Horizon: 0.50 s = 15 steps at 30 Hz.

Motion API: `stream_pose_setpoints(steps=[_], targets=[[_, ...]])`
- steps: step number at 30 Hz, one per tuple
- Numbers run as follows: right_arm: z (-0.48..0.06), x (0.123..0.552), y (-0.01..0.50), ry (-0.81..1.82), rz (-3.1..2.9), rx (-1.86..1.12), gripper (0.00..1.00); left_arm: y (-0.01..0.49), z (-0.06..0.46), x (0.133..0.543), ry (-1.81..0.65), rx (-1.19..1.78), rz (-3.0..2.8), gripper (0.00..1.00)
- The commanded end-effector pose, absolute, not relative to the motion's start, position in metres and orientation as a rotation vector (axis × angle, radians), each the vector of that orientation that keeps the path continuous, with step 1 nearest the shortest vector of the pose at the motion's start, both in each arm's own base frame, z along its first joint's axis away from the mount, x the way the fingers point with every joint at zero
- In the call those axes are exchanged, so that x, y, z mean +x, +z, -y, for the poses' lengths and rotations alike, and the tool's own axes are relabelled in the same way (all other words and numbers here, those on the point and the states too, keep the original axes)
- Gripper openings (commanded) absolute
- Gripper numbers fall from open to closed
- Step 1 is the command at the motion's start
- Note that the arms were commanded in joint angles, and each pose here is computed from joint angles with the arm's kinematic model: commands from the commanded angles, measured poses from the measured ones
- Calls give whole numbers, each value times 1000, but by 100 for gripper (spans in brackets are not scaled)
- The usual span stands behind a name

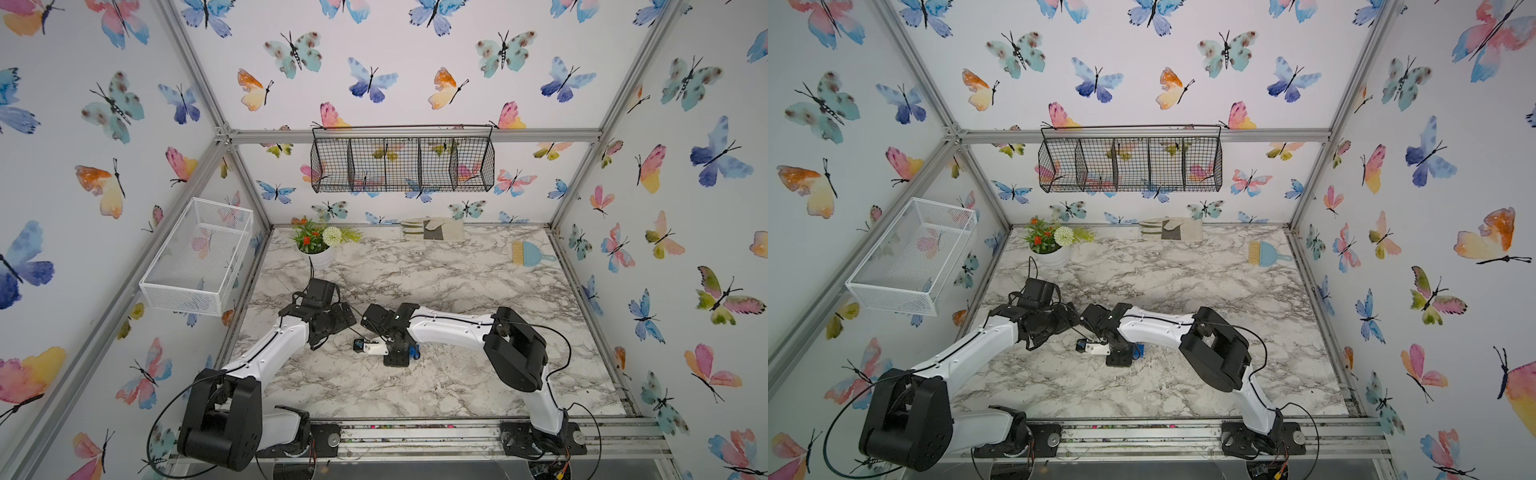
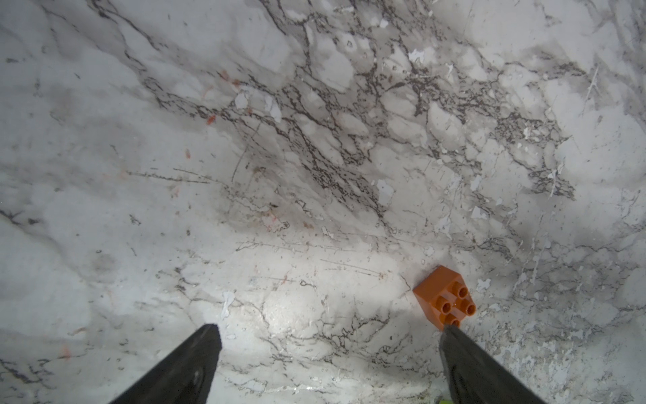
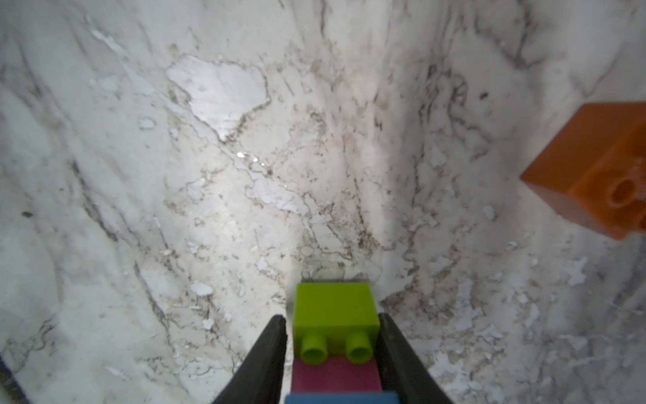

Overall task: Assemble the letter y with lego
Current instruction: Pick up the lego brick from the center of the board.

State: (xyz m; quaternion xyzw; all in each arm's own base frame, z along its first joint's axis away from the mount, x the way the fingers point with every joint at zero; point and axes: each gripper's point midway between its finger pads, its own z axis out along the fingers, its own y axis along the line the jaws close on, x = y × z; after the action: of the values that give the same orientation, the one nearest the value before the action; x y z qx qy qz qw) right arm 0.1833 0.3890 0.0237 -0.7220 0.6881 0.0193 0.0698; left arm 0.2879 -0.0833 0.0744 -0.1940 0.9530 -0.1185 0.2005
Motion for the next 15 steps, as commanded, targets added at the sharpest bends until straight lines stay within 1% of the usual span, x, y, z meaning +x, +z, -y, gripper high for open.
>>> stream_pose_setpoints(steps=[1,5,10,15], targets=[[-387,175,15,71,-2108,-2204,44,74,81,285,-328,-551,-2667,98],[-388,173,12,85,-2119,-2208,43,73,81,285,-325,-552,-2670,98],[-388,173,11,80,-2127,-2214,39,73,81,285,-326,-554,-2667,98],[-390,172,12,89,-2127,-2218,30,73,81,285,-325,-556,-2668,98]])
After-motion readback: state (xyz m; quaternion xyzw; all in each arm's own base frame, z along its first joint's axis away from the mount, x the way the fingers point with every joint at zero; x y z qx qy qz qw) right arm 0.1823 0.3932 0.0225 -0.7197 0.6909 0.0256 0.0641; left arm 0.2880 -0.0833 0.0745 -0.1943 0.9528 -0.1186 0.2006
